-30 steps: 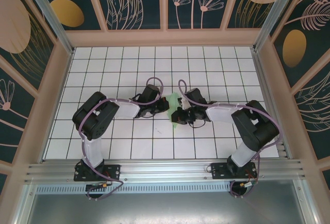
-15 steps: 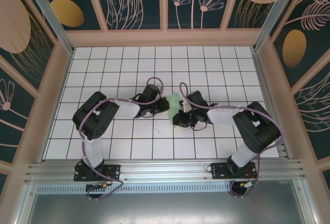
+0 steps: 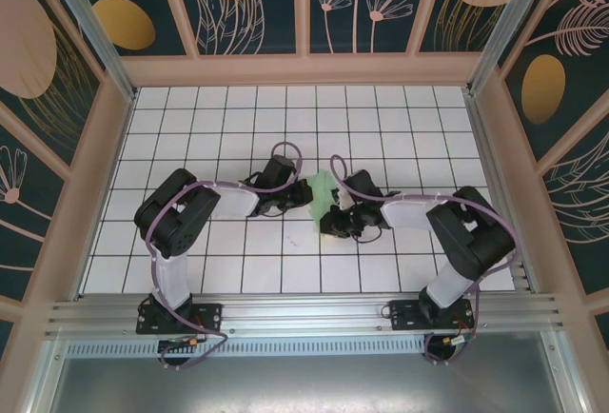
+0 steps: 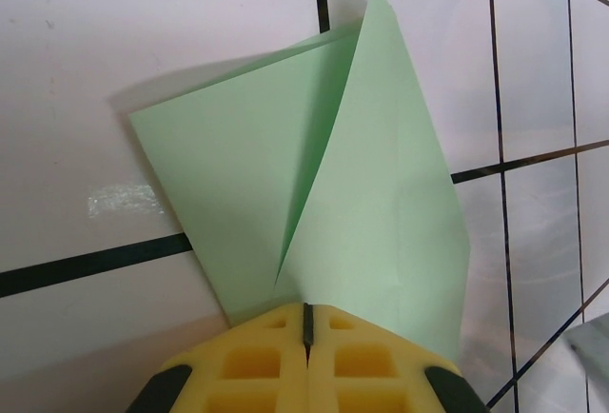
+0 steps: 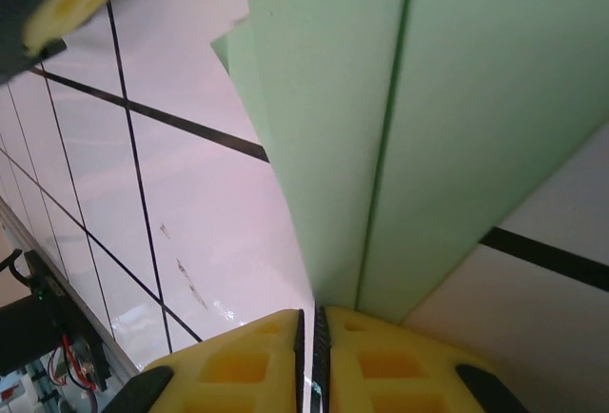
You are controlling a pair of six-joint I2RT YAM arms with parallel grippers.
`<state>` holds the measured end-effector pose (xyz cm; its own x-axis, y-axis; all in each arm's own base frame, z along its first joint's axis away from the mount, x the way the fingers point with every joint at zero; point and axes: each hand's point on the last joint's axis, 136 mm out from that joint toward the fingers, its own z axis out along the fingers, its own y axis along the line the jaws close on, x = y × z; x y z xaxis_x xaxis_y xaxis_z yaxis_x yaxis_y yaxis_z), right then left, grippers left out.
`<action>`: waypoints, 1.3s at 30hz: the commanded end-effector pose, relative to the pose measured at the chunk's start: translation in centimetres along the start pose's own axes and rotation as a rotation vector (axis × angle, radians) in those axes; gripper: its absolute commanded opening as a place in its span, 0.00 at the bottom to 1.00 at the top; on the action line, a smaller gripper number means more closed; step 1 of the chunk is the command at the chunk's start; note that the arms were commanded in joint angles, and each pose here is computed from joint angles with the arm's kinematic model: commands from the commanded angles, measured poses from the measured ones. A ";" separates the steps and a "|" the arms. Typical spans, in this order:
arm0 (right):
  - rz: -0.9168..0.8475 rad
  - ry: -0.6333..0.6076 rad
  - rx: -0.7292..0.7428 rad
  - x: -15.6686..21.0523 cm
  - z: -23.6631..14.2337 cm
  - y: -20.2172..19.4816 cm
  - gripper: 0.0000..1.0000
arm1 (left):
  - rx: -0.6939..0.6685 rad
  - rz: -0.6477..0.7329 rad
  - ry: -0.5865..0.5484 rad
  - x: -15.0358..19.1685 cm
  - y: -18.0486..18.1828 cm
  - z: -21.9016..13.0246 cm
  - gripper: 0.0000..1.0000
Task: Fold a paper plane with a square sheet of paper (pick it up from the middle)
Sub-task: Fourth fold the wing at the center of the table.
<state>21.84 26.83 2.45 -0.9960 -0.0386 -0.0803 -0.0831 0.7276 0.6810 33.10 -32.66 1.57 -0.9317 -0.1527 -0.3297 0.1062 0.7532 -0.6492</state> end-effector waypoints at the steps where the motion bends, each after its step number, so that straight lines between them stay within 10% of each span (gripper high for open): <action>1: -0.022 -0.141 0.019 -3.7 -3.2 0.9 0.17 | -0.075 -0.009 0.124 3.1 1.7 0.0 0.07; 15: 0.041 -0.270 0.052 -9.5 -5.2 -0.8 0.27 | -0.014 0.036 -0.024 -1.1 -3.2 -4.5 0.30; 39: -0.010 -0.239 0.116 -12.8 -2.4 -2.8 0.52 | -0.043 -0.004 0.119 3.4 0.2 -1.1 0.01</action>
<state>34.05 23.87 3.58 -0.9616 0.1189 -0.2475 -0.0606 0.7871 0.6138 30.22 -32.29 2.26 -0.9598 -0.0957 -0.2637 0.0935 0.7771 -0.6224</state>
